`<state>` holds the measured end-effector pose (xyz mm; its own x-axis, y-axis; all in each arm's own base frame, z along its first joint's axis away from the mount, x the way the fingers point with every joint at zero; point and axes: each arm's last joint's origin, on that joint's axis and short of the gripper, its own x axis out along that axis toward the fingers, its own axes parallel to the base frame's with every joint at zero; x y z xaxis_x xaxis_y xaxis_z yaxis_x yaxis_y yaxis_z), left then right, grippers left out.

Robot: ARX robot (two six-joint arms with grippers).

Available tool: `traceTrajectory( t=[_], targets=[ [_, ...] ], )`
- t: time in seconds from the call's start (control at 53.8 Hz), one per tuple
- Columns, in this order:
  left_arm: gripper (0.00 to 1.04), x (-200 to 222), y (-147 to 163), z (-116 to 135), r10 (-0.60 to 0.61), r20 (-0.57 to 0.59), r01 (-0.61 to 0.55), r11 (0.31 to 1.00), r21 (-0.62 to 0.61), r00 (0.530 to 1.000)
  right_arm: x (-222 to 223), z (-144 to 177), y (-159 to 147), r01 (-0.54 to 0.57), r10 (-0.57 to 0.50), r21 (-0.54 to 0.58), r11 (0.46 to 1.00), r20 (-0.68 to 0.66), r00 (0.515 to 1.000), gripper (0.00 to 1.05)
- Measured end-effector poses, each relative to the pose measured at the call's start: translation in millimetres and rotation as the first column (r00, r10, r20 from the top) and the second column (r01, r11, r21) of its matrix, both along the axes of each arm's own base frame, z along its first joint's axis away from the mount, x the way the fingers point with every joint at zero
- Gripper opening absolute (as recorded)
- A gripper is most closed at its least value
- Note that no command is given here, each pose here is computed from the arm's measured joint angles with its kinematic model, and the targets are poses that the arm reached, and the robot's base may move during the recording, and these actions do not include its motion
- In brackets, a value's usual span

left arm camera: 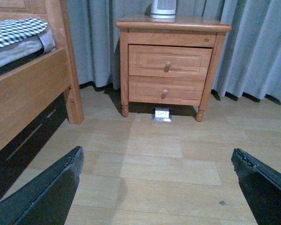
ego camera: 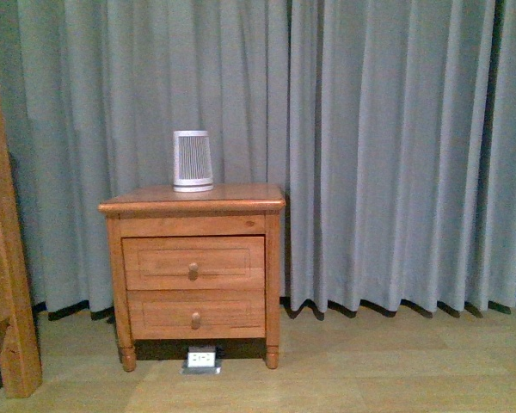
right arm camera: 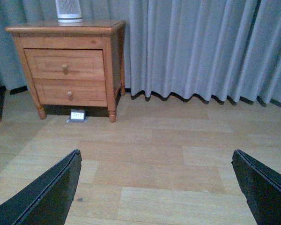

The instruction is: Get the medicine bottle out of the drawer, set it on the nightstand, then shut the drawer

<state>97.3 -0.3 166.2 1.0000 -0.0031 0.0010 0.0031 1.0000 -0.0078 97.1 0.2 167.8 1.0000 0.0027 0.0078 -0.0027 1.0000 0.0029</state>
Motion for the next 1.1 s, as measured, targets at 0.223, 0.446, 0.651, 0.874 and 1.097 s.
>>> traceTrajectory(
  t=[0.223, 0.446, 0.651, 0.874, 1.097],
  targets=[
    [0.98, 0.0, 0.0, 0.0, 0.000, 0.000, 0.000, 1.000, 0.000, 1.000, 0.0, 0.0, 0.0, 0.000, 0.000, 0.000, 1.000, 0.000, 1.000, 0.98],
    [0.98, 0.0, 0.0, 0.0, 0.000, 0.000, 0.000, 1.000, 0.000, 1.000, 0.0, 0.0, 0.0, 0.000, 0.000, 0.000, 1.000, 0.000, 1.000, 0.98],
    [0.98, 0.0, 0.0, 0.0, 0.000, 0.000, 0.000, 1.000, 0.000, 1.000, 0.0, 0.0, 0.0, 0.000, 0.000, 0.000, 1.000, 0.000, 1.000, 0.98],
    [0.98, 0.0, 0.0, 0.0, 0.000, 0.000, 0.000, 1.000, 0.000, 1.000, 0.0, 0.0, 0.0, 0.000, 0.000, 0.000, 1.000, 0.000, 1.000, 0.98],
    [0.98, 0.0, 0.0, 0.0, 0.000, 0.000, 0.000, 1.000, 0.000, 1.000, 0.0, 0.0, 0.0, 0.000, 0.000, 0.000, 1.000, 0.000, 1.000, 0.98]
  ],
)
